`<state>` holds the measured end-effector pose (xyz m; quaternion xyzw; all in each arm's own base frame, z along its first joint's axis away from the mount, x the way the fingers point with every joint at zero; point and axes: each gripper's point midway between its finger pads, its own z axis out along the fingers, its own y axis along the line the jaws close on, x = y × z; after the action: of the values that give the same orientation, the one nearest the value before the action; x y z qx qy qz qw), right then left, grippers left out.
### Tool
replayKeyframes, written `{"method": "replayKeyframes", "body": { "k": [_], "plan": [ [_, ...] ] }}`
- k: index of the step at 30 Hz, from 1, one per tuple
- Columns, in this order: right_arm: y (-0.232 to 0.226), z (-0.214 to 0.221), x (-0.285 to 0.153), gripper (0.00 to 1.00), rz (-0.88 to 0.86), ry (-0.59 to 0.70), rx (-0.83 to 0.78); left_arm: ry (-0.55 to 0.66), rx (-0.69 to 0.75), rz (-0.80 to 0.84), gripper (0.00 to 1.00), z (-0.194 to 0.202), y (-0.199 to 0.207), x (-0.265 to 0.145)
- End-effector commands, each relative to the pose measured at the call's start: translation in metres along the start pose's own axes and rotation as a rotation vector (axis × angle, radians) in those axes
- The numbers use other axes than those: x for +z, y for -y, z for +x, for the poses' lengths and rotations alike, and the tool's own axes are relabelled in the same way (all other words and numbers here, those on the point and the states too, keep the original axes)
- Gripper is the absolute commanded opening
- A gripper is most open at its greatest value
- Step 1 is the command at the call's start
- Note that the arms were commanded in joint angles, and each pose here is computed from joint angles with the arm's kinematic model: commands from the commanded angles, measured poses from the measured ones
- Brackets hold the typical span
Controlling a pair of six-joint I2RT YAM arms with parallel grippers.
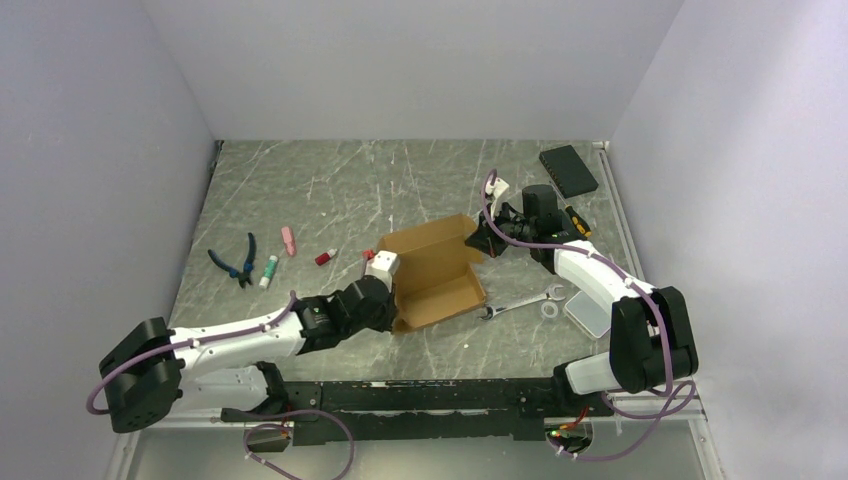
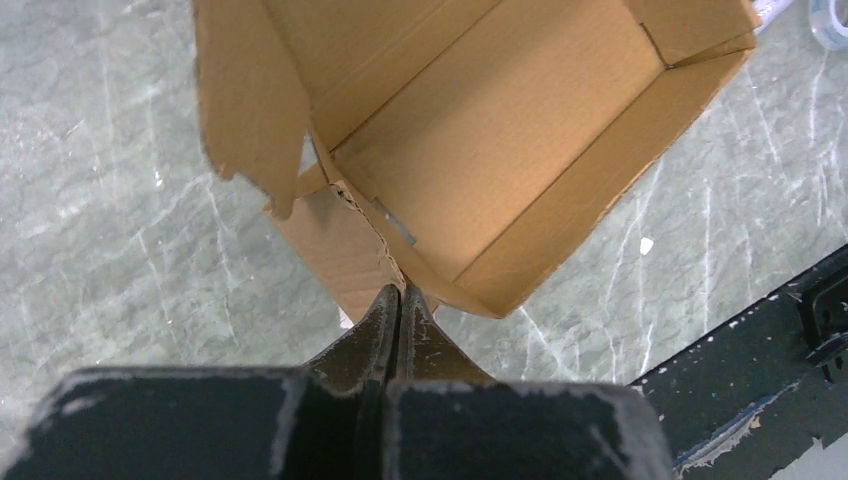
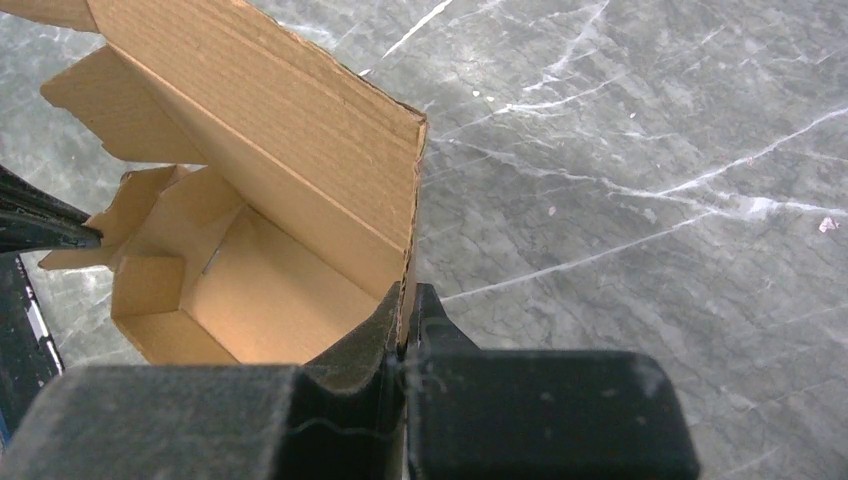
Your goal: Fold the paper box
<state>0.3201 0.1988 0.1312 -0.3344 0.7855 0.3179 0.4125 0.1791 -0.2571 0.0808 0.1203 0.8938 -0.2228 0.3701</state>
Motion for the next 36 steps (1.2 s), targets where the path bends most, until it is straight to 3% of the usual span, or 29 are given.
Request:
{"method": "replayKeyframes", "body": {
  "k": [1, 11, 22, 29, 36],
  "plan": [
    [-0.007, -0.018, 0.003, 0.00, -0.035, 0.038, -0.019, 0.049, 0.044, 0.074, 0.00, -0.030, 0.027, -0.001],
    [-0.009, -0.018, 0.003, 0.00, -0.042, 0.039, -0.019, 0.046, 0.089, 0.060, 0.00, -0.050, 0.034, 0.005],
    [-0.010, -0.018, 0.003, 0.00, -0.045, 0.037, -0.021, 0.004, 0.025, 0.044, 0.00, -0.055, 0.030, 0.019],
    [-0.010, -0.018, 0.003, 0.00, -0.047, 0.035, -0.021, -0.015, -0.027, 0.031, 0.16, -0.047, 0.020, 0.017],
    [-0.009, -0.017, 0.003, 0.00, -0.046, 0.033, -0.020, -0.033, -0.055, 0.038, 0.19, -0.039, 0.014, 0.018]
  ]
}}
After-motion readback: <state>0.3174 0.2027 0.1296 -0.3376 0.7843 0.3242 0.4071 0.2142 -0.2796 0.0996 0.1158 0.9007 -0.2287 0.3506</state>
